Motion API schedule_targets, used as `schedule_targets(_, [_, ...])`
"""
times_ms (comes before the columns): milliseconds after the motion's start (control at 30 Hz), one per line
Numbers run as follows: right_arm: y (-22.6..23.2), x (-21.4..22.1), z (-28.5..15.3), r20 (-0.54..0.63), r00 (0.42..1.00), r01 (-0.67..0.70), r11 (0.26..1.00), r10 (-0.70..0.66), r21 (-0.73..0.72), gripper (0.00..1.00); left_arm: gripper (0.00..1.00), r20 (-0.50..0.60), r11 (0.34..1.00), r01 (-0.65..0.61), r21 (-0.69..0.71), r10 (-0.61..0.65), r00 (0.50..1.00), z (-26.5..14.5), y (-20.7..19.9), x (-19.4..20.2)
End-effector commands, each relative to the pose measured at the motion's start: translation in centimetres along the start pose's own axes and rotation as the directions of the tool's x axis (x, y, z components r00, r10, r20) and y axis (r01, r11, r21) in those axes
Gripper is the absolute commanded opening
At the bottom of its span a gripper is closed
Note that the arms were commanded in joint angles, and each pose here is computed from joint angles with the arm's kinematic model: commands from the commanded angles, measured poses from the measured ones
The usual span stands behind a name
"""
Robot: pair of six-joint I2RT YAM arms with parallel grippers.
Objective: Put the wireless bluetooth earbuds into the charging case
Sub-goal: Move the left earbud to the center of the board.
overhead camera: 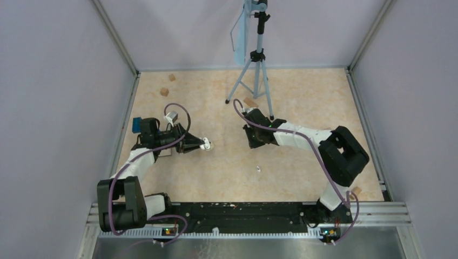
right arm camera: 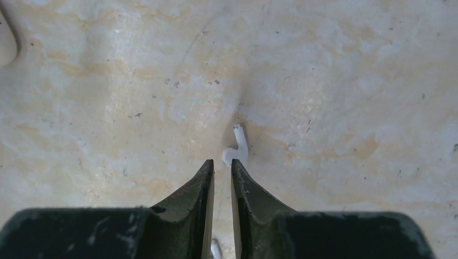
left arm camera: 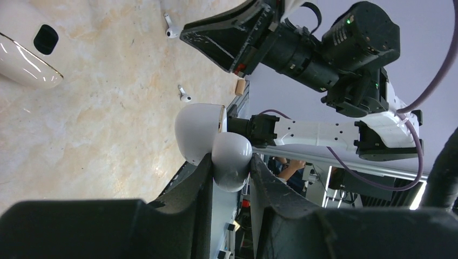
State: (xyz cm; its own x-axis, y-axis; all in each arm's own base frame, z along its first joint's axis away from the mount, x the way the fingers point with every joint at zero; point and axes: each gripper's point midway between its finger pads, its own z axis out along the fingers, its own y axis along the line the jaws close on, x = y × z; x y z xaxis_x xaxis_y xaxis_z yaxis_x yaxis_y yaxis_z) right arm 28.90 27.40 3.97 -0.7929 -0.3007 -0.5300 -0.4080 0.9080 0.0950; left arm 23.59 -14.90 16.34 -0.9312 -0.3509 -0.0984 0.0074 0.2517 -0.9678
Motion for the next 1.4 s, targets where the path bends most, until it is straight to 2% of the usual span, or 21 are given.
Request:
schedule_targets(0, [0.8, -1.8, -3.4, 0.095, 0.993, -0.069, 0.997, 0.073, -0.041, 0.17, 0.00, -0.011, 0.999, -0.047, 0.027, 0.047, 0.999, 0.1, -0.5, 0.0])
schedule_targets(167, [0.5, -1.5, -4.5, 0.115, 0.987, -0.109, 0.993, 0.114, -0.048, 0.21, 0.00, -0.013, 0.998, -0.063, 0.026, 0.063, 0.998, 0.3, -0.7, 0.0])
schedule_targets(367, [0.2, -0.6, -3.4, 0.076, 0.991, -0.110, 0.994, 0.112, -0.023, 0.43, 0.00, -0.046, 0.995, -0.099, 0.031, 0.100, 0.994, 1.0, -1.4, 0.7])
schedule_targets(533, [0.2, 0.3, -1.6, 0.013, 0.997, -0.075, 0.997, 0.075, 0.001, 0.44, 0.00, -0.054, 0.995, -0.097, 0.017, 0.098, 0.994, 1.4, -1.3, 1.0])
schedule_targets(833, [0.0, 1.1, 0.3, -0.033, 0.998, -0.060, 0.998, 0.060, 0.022, 0.45, 0.00, -0.058, 0.995, -0.097, 0.009, 0.097, 0.994, 1.6, -1.2, 1.3])
schedule_targets(1367, [-5.8, 2.8, -0.2, -0.057, 0.997, -0.044, 0.980, 0.056, 0.195, 0.50, 0.00, -0.054, 0.996, -0.087, 0.001, 0.087, 0.995, 1.9, -0.8, 1.1])
